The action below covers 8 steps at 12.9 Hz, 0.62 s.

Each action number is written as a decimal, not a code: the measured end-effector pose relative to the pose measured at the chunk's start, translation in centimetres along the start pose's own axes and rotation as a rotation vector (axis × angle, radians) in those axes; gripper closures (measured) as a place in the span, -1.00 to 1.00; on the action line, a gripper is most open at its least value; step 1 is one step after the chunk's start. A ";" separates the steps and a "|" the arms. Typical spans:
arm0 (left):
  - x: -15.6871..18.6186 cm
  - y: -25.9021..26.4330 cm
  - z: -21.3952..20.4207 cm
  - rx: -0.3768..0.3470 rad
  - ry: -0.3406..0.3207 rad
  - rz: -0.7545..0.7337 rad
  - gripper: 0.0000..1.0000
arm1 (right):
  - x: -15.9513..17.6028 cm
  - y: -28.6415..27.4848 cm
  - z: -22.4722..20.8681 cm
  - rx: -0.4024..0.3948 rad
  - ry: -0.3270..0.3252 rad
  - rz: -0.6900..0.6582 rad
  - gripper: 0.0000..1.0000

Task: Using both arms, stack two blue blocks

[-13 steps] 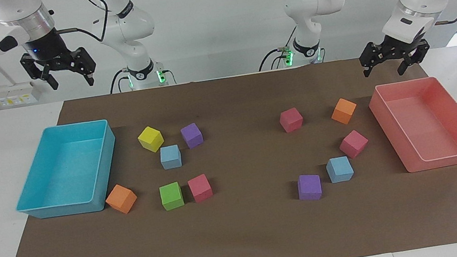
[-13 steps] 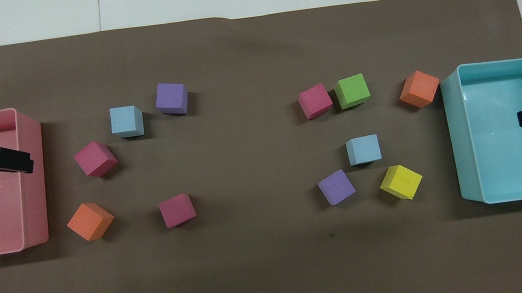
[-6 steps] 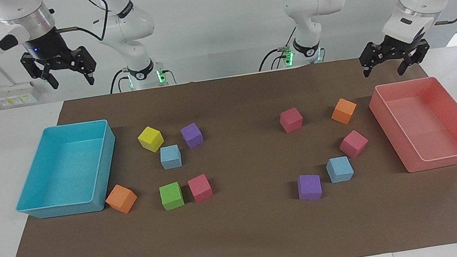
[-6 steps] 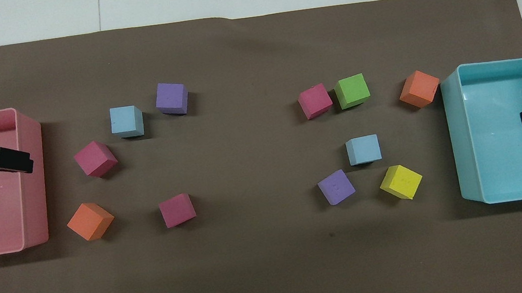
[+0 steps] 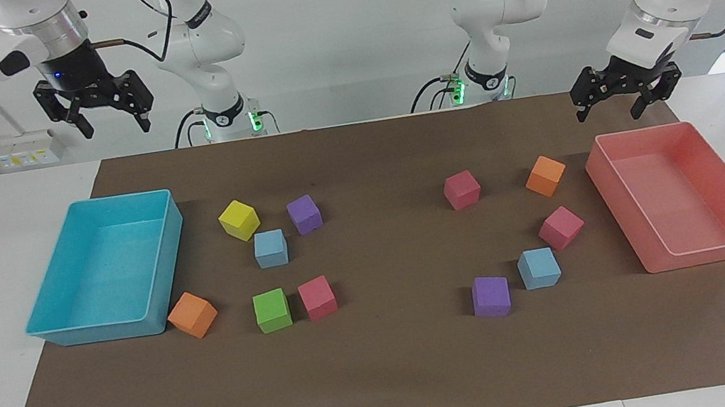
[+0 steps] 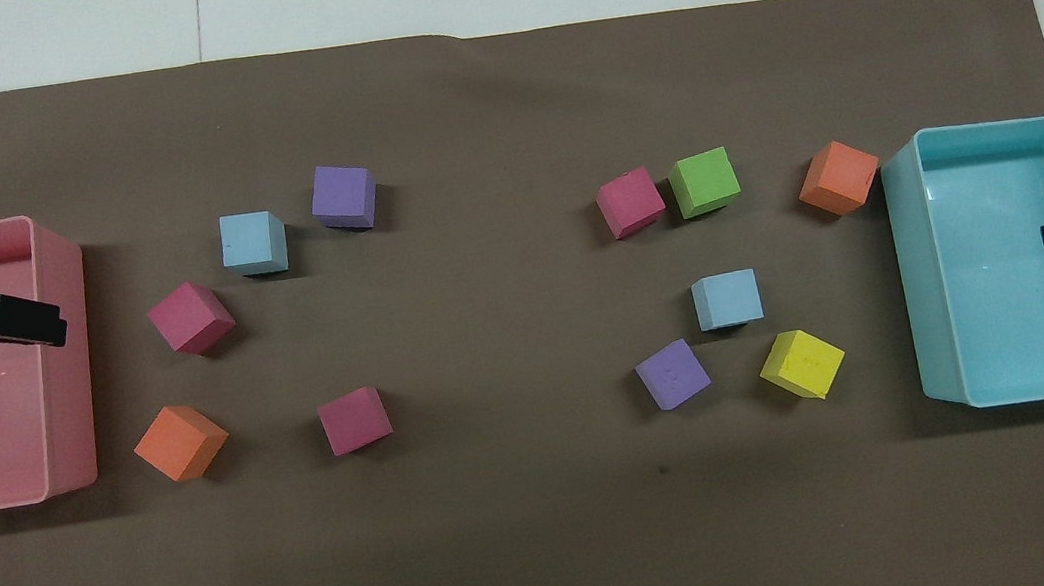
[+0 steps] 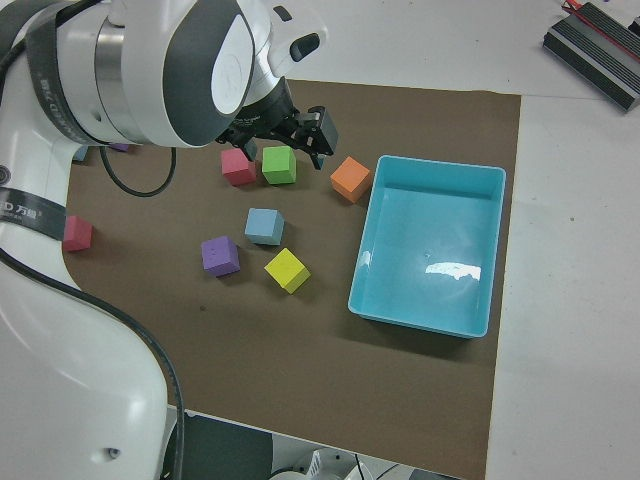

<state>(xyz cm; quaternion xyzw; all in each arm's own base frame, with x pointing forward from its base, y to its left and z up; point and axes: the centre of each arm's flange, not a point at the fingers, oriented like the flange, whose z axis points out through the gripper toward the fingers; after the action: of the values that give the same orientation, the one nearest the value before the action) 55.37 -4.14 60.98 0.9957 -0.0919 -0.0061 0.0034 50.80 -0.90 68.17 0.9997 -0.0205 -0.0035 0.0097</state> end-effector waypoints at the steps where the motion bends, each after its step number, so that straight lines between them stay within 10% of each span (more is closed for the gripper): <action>1: 0.0 0.0 0.0 0.000 0.000 0.000 -1.00 | 0.0 0.0 0.2 0.000 -0.004 -0.001 -1.00; 8: 0.0 0.0 0.0 0.000 0.000 0.000 -1.00 | 0.8 -0.5 2.8 -0.001 -0.009 -0.010 -1.00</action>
<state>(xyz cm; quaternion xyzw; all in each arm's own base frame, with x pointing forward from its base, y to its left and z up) 55.37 -4.16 60.98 0.9957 -0.0921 -0.0061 0.0034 51.58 -0.46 65.37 0.9998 -0.0157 -0.0082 0.0101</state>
